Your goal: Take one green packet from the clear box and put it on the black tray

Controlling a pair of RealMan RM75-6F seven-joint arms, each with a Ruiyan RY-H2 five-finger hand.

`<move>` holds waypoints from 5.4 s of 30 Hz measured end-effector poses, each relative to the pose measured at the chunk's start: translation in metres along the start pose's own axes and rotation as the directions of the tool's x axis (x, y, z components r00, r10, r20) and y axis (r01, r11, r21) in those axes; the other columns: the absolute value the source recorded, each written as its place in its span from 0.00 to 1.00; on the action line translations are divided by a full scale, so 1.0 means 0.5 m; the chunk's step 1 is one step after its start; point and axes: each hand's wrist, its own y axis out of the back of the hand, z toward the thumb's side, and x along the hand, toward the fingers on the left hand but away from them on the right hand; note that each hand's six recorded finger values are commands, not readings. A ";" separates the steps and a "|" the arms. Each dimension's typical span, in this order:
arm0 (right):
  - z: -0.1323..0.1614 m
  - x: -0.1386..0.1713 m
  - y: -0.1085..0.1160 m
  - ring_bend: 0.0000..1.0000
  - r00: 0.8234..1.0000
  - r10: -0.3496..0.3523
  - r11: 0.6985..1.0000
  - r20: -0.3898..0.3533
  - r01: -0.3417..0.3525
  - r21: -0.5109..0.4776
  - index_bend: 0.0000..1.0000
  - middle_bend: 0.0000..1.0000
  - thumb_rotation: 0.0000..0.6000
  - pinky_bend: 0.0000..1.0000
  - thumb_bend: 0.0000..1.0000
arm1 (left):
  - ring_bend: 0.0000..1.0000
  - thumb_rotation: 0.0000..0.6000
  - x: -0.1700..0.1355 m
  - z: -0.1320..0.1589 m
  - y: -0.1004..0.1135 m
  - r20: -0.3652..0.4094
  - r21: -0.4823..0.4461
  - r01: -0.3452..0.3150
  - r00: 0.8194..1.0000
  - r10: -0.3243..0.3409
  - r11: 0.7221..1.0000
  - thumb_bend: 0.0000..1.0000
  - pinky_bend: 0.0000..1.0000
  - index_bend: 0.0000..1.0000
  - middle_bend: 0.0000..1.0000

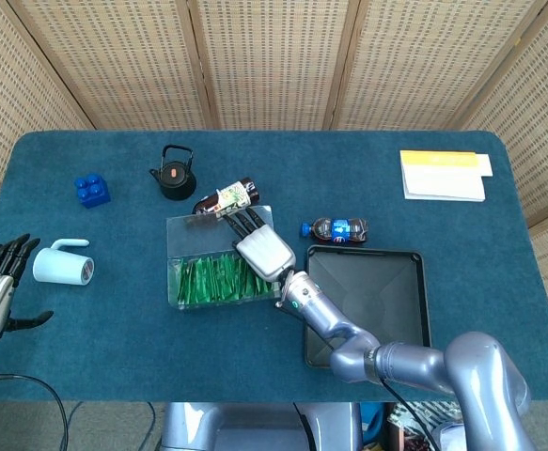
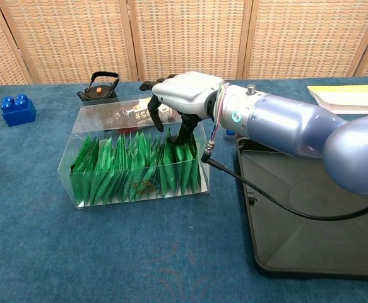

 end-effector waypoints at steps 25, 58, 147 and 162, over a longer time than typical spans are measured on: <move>0.016 -0.024 0.004 0.00 0.999 -0.027 0.999 0.023 0.027 -0.028 0.55 0.00 1.00 0.00 0.51 | 0.00 1.00 0.003 -0.004 0.001 -0.002 -0.008 0.004 1.000 -0.004 1.000 0.08 0.00 0.00 0.00; -0.020 -0.006 -0.004 0.00 0.999 -0.023 0.999 0.034 0.022 0.029 0.61 0.00 1.00 0.00 0.55 | 0.00 1.00 0.003 -0.002 -0.002 -0.002 -0.004 0.009 1.000 -0.009 1.000 0.08 0.00 0.00 0.00; -0.250 0.439 0.081 0.00 0.990 -0.137 0.968 0.032 0.127 0.215 0.13 0.00 1.00 0.00 0.48 | 0.00 1.00 -0.029 0.030 0.002 0.056 0.009 -0.011 0.998 0.010 1.000 0.08 0.00 0.00 0.00; -0.319 0.539 0.172 0.00 0.934 -0.296 0.948 0.198 0.262 0.183 0.02 0.00 1.00 0.00 0.27 | 0.00 1.00 -0.035 0.030 0.004 0.061 0.011 -0.021 0.998 0.020 1.000 0.08 0.00 0.00 0.00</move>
